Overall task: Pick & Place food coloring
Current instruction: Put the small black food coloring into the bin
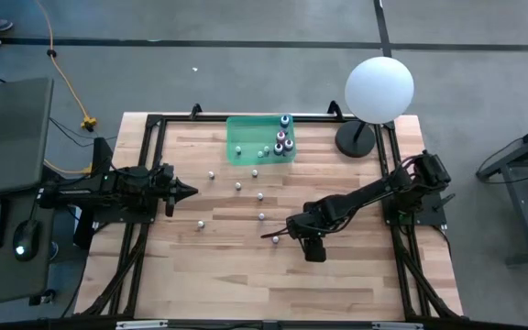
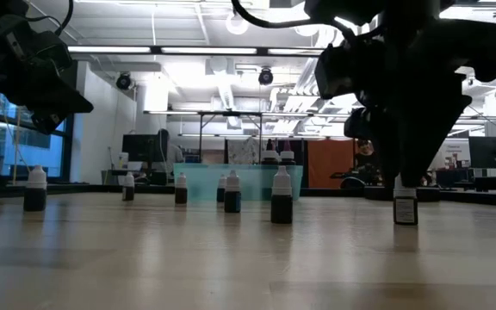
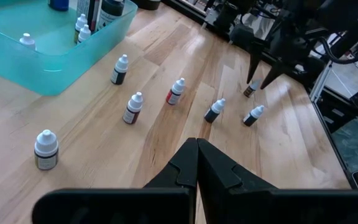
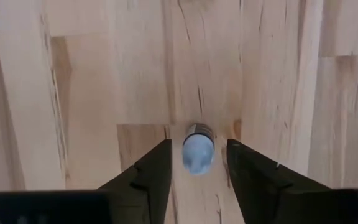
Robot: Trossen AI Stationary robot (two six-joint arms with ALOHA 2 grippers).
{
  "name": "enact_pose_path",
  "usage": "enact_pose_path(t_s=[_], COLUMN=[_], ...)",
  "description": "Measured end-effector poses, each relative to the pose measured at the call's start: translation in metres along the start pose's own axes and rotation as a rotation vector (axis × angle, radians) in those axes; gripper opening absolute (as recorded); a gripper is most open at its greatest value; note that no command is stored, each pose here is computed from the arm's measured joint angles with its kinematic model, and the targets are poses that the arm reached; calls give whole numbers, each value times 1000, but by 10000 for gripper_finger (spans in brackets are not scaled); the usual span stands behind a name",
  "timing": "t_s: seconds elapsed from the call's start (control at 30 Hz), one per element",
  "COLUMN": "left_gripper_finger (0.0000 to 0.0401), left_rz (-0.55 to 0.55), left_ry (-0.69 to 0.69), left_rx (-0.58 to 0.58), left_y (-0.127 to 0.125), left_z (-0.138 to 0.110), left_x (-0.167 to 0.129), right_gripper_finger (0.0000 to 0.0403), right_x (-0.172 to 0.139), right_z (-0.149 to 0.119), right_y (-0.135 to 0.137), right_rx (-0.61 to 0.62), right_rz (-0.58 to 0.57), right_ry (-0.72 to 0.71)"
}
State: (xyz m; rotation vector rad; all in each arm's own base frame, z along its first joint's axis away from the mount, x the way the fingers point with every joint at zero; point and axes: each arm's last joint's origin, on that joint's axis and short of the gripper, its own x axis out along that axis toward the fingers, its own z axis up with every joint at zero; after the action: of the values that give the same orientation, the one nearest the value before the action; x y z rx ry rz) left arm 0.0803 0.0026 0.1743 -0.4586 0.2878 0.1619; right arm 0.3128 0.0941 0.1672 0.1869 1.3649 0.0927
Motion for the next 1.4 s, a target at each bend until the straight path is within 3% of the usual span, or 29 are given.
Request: enact_pose_path(t_s=[1.03, 1.4], left_gripper_finger=[0, 0], left_rz=[0, 0], left_ry=[0, 0], left_rx=[0, 0], left_y=[0, 0], left_z=[0, 0], left_x=[0, 0], right_gripper_finger=[52, 48], right_x=[-1, -15], right_z=[1, 11], right_y=[-2, -5], right_rx=[-16, 28], right_rz=[-72, -81], right_ry=[-28, -85])
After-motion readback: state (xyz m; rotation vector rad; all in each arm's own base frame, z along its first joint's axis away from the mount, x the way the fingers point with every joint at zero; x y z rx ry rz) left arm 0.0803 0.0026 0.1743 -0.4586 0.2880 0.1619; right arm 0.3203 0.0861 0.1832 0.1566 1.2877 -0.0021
